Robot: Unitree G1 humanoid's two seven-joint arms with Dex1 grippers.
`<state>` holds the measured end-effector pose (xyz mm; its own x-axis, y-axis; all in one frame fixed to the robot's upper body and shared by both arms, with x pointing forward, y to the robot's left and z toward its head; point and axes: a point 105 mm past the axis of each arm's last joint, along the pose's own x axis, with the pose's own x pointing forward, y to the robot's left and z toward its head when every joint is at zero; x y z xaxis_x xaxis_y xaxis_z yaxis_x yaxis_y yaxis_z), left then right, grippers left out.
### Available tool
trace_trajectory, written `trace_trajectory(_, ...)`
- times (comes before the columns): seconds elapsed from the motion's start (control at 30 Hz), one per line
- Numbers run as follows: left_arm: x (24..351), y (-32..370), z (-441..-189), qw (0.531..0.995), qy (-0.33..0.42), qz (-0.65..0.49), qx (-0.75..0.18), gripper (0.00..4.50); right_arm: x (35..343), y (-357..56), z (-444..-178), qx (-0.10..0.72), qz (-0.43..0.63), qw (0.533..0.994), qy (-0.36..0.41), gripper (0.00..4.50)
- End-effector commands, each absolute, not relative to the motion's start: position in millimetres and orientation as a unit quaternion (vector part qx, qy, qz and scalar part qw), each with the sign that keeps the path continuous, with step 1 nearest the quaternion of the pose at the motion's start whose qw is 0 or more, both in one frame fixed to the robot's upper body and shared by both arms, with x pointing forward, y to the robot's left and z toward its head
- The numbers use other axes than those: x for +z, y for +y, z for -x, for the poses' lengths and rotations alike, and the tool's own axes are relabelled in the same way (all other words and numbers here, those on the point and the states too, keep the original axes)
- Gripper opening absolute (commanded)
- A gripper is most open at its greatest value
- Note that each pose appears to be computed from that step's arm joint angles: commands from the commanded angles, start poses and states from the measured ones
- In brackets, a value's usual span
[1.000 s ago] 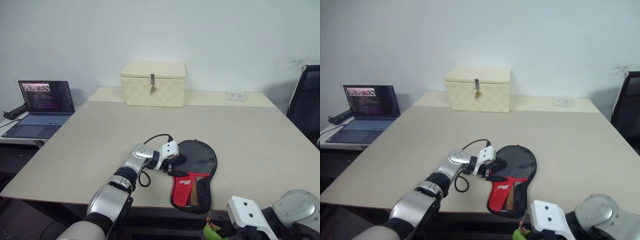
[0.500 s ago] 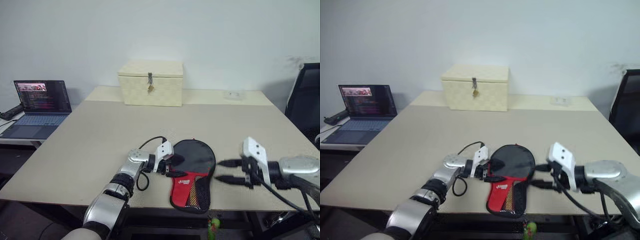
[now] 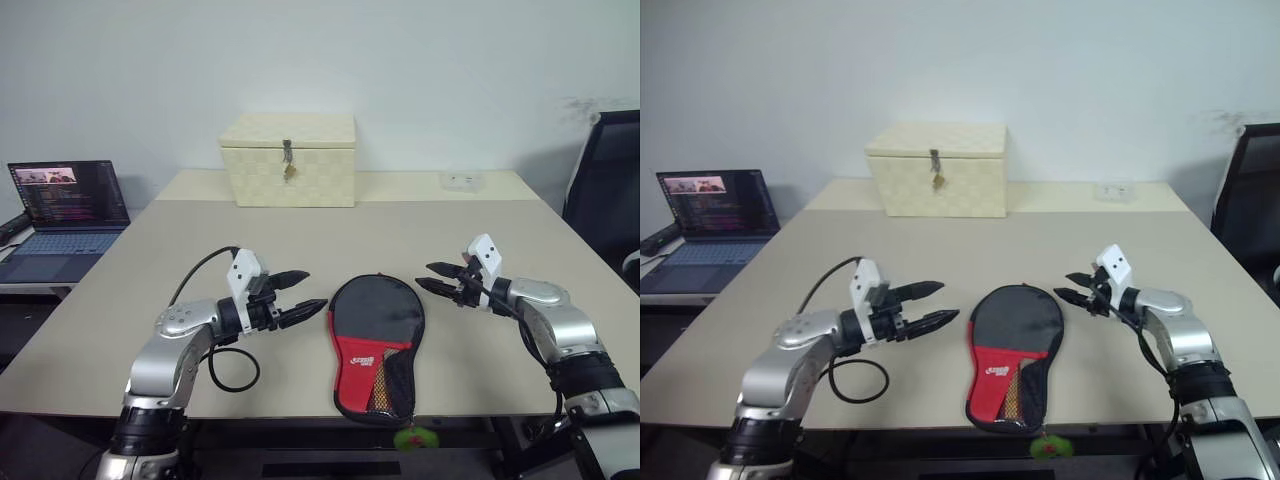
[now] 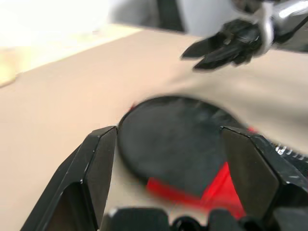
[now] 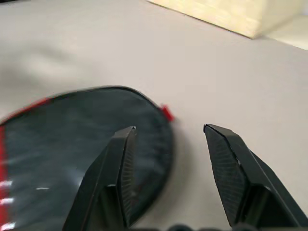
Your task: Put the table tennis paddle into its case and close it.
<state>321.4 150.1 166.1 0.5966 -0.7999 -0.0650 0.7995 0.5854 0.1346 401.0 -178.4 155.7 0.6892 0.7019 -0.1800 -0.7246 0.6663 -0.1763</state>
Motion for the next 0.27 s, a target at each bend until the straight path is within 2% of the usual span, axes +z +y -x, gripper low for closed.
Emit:
trace_trajectory(0.03, 179.8, 165.4, -317.3, 0.901, -0.018, -0.087, -0.424, 3.71, 168.4, -191.7, -404.8, 0.381, 0.136, 0.914, 0.029, 2.38)
trace_trajectory(0.27, 177.6, 176.0, -333.0, 0.903, -0.001, -0.095, -0.419, 3.71, 163.7, -206.9, -397.6, 0.369, 0.149, 0.916, 0.046, 2.38)
